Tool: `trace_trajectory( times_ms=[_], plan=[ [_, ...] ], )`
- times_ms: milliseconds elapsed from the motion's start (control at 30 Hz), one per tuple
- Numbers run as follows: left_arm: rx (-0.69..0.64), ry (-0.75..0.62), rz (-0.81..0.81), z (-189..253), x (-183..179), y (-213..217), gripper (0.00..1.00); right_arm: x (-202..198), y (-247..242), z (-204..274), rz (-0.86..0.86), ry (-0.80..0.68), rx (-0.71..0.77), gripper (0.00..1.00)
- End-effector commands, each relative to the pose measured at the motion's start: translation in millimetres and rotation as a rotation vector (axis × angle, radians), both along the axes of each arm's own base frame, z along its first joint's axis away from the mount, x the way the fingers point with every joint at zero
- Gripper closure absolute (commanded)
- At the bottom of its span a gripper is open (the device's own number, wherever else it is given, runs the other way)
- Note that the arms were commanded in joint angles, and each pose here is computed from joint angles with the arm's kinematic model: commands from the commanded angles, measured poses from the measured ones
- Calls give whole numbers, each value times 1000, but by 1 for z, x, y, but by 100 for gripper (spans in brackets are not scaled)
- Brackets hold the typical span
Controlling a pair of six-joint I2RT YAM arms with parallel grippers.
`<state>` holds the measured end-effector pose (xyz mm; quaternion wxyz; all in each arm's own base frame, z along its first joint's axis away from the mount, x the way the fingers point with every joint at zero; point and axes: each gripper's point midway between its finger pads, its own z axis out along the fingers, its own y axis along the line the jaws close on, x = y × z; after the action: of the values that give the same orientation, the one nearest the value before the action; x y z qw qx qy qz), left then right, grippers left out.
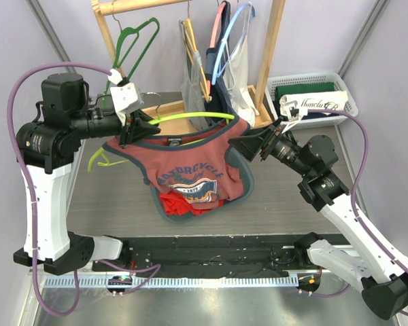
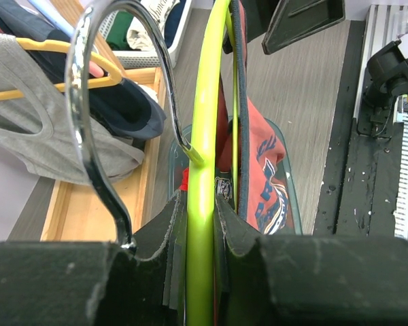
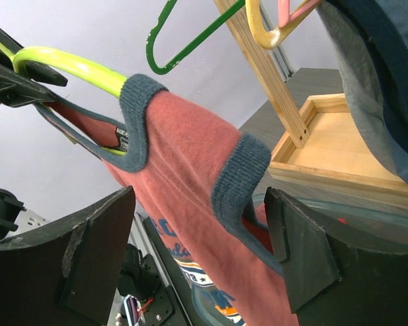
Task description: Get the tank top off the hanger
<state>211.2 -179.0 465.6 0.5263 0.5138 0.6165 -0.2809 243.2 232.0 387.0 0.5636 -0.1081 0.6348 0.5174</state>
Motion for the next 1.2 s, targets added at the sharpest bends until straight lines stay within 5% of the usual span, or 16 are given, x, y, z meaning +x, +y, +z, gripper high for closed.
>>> trace_trajectory(
  times_ms=[0, 100, 200, 333, 600, 1167],
  plan=[
    [-53, -82, -38, 26, -11, -3, 100, 2, -1, 4, -9, -29, 5, 15],
    [-51, -82, -33, 25, -12, -3, 100, 2, 1, 10, 5, -41, 19, 23],
    [-50, -81, -30, 25, -12, -2, 99, 0, 6, 13, 36, -38, 33, 49],
    [-40, -82, -23, 22, -9, -1, 99, -6, 5, 20, 48, -45, 37, 99],
    [-8, -99, 0, 16, -4, 3, 99, -17, -11, 30, -8, -67, -5, 99],
    [31, -116, 8, 9, -12, 10, 100, 63, -90, -16, -429, 182, 81, 99]
  ],
)
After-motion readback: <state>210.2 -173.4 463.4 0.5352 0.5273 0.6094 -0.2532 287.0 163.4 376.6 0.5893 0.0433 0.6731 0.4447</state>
